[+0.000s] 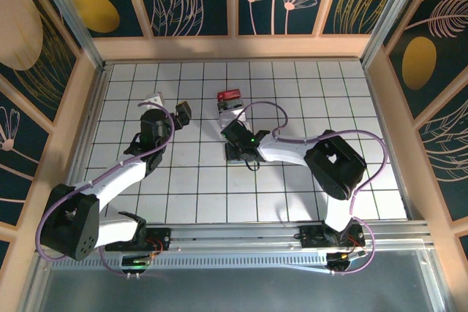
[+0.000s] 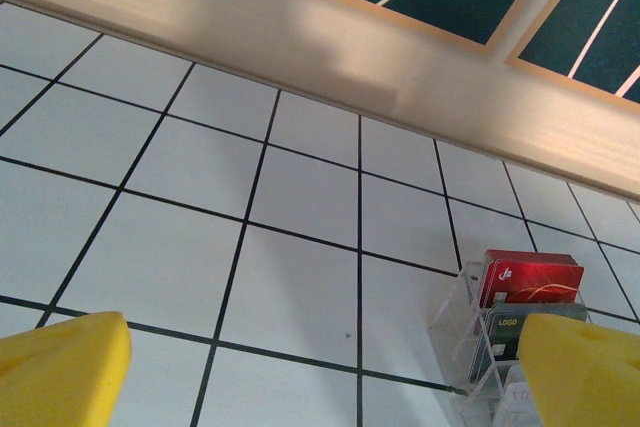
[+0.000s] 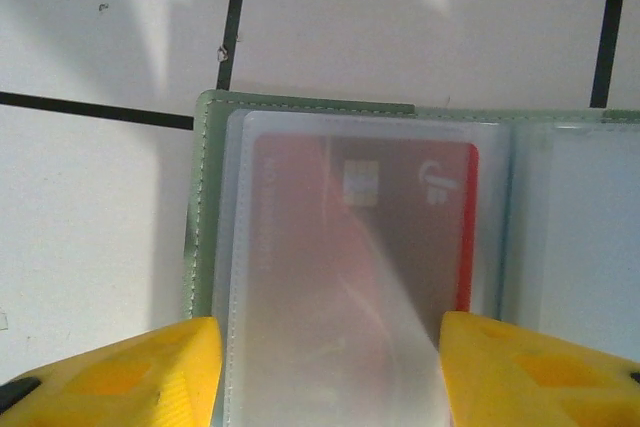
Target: Take the credit cards out of the card holder
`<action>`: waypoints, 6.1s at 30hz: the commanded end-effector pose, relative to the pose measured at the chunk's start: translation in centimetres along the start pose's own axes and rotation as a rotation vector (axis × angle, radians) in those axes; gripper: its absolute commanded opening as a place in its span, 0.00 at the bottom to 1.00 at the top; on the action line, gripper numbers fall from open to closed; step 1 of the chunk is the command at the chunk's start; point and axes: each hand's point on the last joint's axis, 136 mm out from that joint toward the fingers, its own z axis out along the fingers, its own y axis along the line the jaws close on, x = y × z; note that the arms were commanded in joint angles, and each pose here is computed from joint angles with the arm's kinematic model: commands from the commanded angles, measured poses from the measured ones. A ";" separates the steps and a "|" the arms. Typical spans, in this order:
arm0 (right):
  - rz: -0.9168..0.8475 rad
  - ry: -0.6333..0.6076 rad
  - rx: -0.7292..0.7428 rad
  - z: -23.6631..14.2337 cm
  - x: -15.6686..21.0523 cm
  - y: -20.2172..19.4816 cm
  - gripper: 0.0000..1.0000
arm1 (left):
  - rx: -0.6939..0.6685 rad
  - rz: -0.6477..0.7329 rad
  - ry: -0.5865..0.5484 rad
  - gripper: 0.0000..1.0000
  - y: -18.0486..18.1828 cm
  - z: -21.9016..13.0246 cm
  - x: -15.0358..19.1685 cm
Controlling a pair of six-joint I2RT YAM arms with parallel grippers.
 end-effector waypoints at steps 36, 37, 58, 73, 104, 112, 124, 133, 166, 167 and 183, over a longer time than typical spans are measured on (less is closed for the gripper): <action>-0.068 -0.020 0.052 -1.5 0.1 1.1 0.46 | 0.029 0.028 -0.022 0.99 -0.4 -0.4 -0.7; -0.070 -0.015 0.050 -1.4 0.3 1.1 0.47 | 0.031 0.027 -0.020 0.99 -0.5 -0.3 -0.7; -0.063 0.063 0.099 0.8 2.9 -0.7 0.35 | 0.030 0.021 -0.001 0.99 -0.6 0.1 -0.3; -0.016 -0.013 0.096 -0.8 0.2 -1.2 0.16 | 0.018 0.044 -0.016 0.99 -0.5 -0.2 -1.1; 0.075 -0.085 0.039 -2.6 -1.8 -2.7 0.17 | 0.023 0.073 -0.028 0.99 -0.9 -0.6 -2.0; 0.065 -0.100 -0.088 -3.6 -2.2 -0.8 0.18 | 0.032 0.075 -0.025 0.99 -1.0 -0.6 -2.0; 0.140 -0.109 -0.151 -4.1 -1.8 -3.0 0.32 | 0.039 0.227 -0.013 0.99 -4.7 -1.3 -1.4; 0.187 -0.129 -0.126 -4.4 -1.9 -6.0 0.36 | 0.065 0.220 0.014 0.99 -6.2 -0.9 -0.4; 0.299 -0.180 -0.087 -4.3 -3.4 -12.3 0.36 | 0.115 0.324 0.072 0.99 -9.7 0.2 1.9; 0.305 -0.179 -0.072 -4.1 -3.4 -12.8 0.35 | 0.116 0.337 0.075 0.99 -10.0 0.2 2.3; 0.320 -0.102 0.089 -1.8 -1.5 -16.8 0.20 | 0.216 0.560 0.205 0.99 -16.6 2.0 12.9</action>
